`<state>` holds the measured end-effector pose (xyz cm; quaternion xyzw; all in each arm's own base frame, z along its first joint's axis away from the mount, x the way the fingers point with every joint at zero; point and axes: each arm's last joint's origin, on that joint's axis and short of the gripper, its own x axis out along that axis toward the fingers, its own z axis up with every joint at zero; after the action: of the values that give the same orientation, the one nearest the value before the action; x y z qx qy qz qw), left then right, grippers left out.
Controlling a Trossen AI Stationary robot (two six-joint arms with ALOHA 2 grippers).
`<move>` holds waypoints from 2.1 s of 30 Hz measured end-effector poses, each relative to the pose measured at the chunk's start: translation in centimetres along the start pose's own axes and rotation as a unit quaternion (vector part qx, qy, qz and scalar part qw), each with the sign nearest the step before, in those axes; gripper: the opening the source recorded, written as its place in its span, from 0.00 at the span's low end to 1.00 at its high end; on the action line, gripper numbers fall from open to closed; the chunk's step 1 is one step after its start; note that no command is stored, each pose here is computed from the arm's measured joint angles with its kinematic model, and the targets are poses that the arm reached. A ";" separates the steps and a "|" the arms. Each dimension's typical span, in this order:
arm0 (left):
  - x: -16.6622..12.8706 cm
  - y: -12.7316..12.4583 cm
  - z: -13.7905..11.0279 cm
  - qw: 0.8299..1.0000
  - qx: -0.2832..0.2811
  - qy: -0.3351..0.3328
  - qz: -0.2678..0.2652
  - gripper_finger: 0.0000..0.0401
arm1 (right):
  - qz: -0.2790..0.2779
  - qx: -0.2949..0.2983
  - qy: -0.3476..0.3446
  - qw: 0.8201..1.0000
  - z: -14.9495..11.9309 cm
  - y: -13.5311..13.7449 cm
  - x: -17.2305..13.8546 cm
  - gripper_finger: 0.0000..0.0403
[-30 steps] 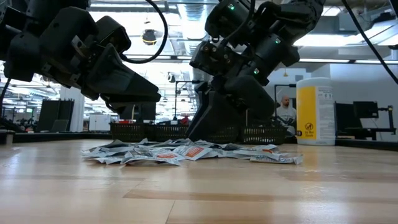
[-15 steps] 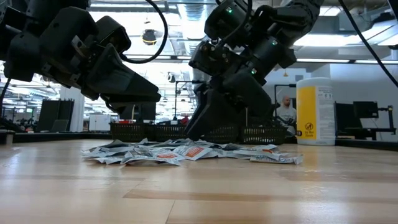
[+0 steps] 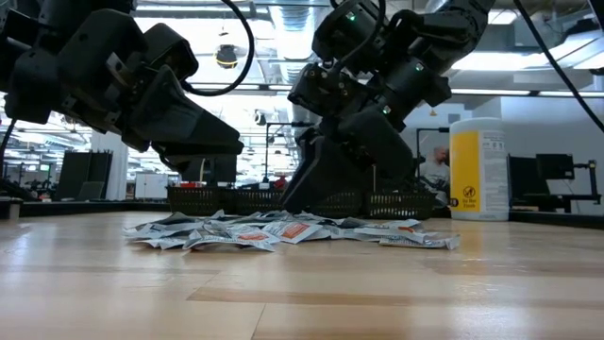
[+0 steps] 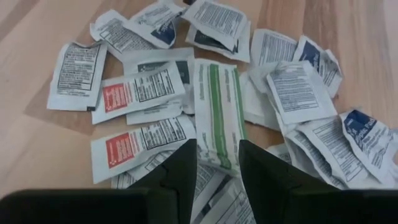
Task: Pick & Place First Aid Supplies
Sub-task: Put the green bandage pack into the right black bin
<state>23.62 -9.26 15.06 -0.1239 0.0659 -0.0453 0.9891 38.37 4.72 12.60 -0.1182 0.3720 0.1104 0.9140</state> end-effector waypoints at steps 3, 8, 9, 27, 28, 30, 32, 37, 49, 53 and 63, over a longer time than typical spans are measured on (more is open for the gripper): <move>0.0 0.0 0.0 1.000 0.000 0.000 0.000 0.26 | -0.001 0.002 0.000 1.000 0.0 -0.2 0.0 0.28; 0.0 0.0 0.0 1.000 0.000 0.000 0.000 0.26 | -0.004 0.012 0.000 1.000 -0.7 -0.4 1.1 0.28; 0.0 0.0 0.0 1.000 0.000 -0.001 0.000 0.26 | -0.005 0.011 -0.004 1.000 -0.7 -0.4 1.3 0.28; 0.0 -0.1 0.0 1.000 0.000 0.001 -0.006 0.26 | -0.004 0.001 0.005 1.000 -0.8 -0.3 1.1 0.02; 0.0 -0.1 0.0 1.000 0.000 0.001 -0.006 0.26 | -0.004 0.000 0.005 1.000 -0.8 -0.3 1.1 0.02; 0.0 -0.1 0.0 1.000 0.000 0.001 -0.006 0.26 | -0.004 -0.004 0.005 1.000 -0.8 -0.3 1.1 0.01; 0.0 -0.1 0.0 1.000 0.000 0.001 -0.006 0.26 | -0.003 -0.005 0.005 1.000 -0.7 -0.2 1.1 0.01; 0.0 -0.2 0.2 1.000 0.005 -0.007 -0.007 0.26 | -0.004 -0.011 -0.001 1.000 -0.2 -0.2 0.8 0.00; -0.4 -0.8 2.7 0.995 0.066 -0.075 -0.020 0.26 | -0.024 -0.049 0.001 0.999 1.3 -1.2 -2.2 0.00; -1.0 -0.9 3.8 0.991 0.094 -0.094 -0.021 0.26 | -0.036 -0.055 0.008 0.998 1.3 -2.5 -3.2 0.00; -1.7 0.9 5.7 0.980 0.170 -0.096 0.029 0.26 | -0.084 -0.032 0.043 0.995 0.0 -8.0 -6.6 0.00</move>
<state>22.84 -6.81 20.51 0.0446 -0.0341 -0.0149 0.9983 36.12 -3.59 18.34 -0.1831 0.3960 0.0401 0.8989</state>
